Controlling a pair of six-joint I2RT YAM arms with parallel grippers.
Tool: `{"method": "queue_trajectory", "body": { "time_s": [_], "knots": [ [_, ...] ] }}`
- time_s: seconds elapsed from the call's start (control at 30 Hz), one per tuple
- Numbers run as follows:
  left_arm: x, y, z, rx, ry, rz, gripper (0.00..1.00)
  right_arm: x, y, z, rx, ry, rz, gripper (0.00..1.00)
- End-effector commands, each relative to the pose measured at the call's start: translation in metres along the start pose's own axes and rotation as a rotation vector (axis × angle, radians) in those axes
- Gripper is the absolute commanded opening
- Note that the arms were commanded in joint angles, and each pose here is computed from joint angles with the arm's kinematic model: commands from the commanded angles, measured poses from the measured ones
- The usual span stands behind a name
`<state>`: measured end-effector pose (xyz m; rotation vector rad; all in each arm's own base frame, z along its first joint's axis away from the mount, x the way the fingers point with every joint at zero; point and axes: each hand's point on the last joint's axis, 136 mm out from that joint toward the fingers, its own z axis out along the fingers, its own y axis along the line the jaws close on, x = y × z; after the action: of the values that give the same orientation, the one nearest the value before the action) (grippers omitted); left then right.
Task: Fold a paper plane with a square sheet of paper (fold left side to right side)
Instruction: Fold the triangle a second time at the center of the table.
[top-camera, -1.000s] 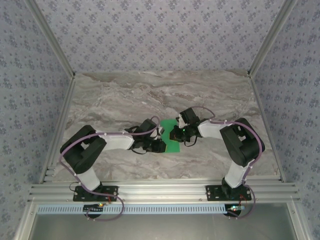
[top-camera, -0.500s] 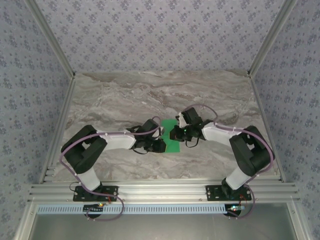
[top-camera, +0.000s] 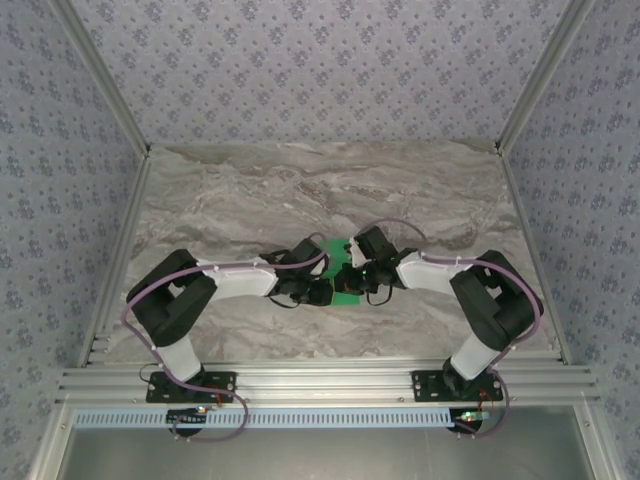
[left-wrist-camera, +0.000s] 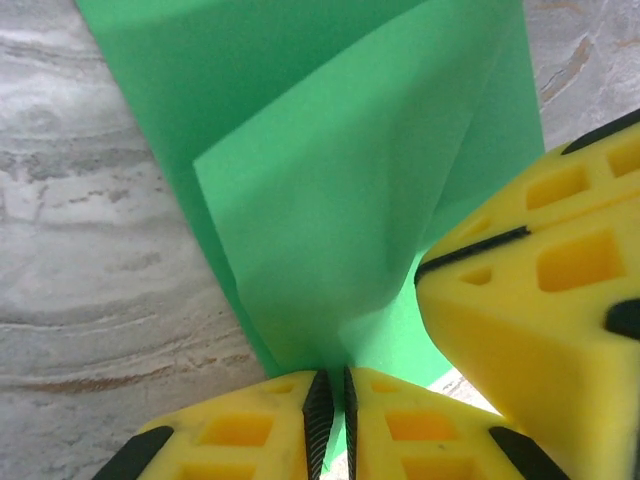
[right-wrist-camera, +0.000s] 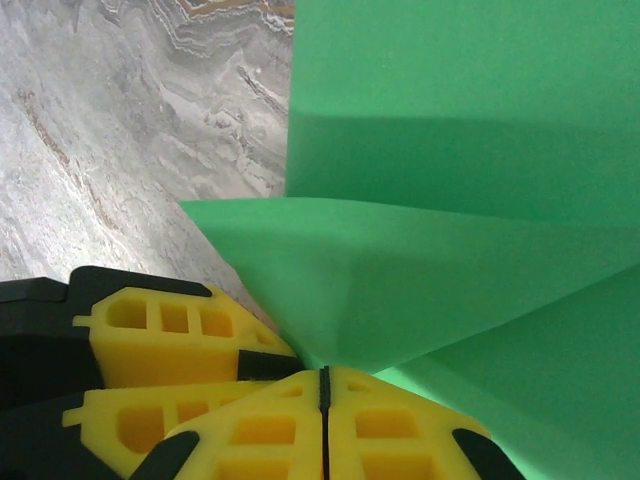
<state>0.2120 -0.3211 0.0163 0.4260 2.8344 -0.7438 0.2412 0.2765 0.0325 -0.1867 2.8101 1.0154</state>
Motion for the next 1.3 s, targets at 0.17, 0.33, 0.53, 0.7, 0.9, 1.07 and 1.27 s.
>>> {"method": "queue_trajectory", "body": {
  "time_s": [0.17,0.33,0.53,0.7,0.9,1.07,1.27],
  "knots": [
    [0.027,0.028,0.015,-0.111,0.090,-0.024,0.17,0.004,-0.030,0.012,0.114,0.033,0.053,0.08],
    [0.029,0.029,0.016,-0.114,0.094,-0.028,0.17,-0.001,-0.044,0.009,0.142,0.033,0.036,0.08],
    [0.031,0.030,0.019,-0.116,0.107,-0.033,0.17,-0.011,-0.053,0.002,0.155,0.021,0.045,0.08],
    [0.033,0.031,0.021,-0.117,0.116,-0.035,0.17,-0.022,-0.057,-0.003,0.149,0.013,0.050,0.08],
    [0.034,0.031,0.022,-0.117,0.118,-0.036,0.17,-0.035,-0.060,-0.009,0.126,0.001,0.068,0.08],
    [0.034,0.031,0.022,-0.116,0.116,-0.034,0.17,-0.044,-0.070,-0.012,0.139,-0.003,0.078,0.08],
    [0.034,0.030,0.021,-0.115,0.116,-0.032,0.16,-0.062,-0.084,-0.023,0.163,-0.031,0.092,0.08]
  ]
}}
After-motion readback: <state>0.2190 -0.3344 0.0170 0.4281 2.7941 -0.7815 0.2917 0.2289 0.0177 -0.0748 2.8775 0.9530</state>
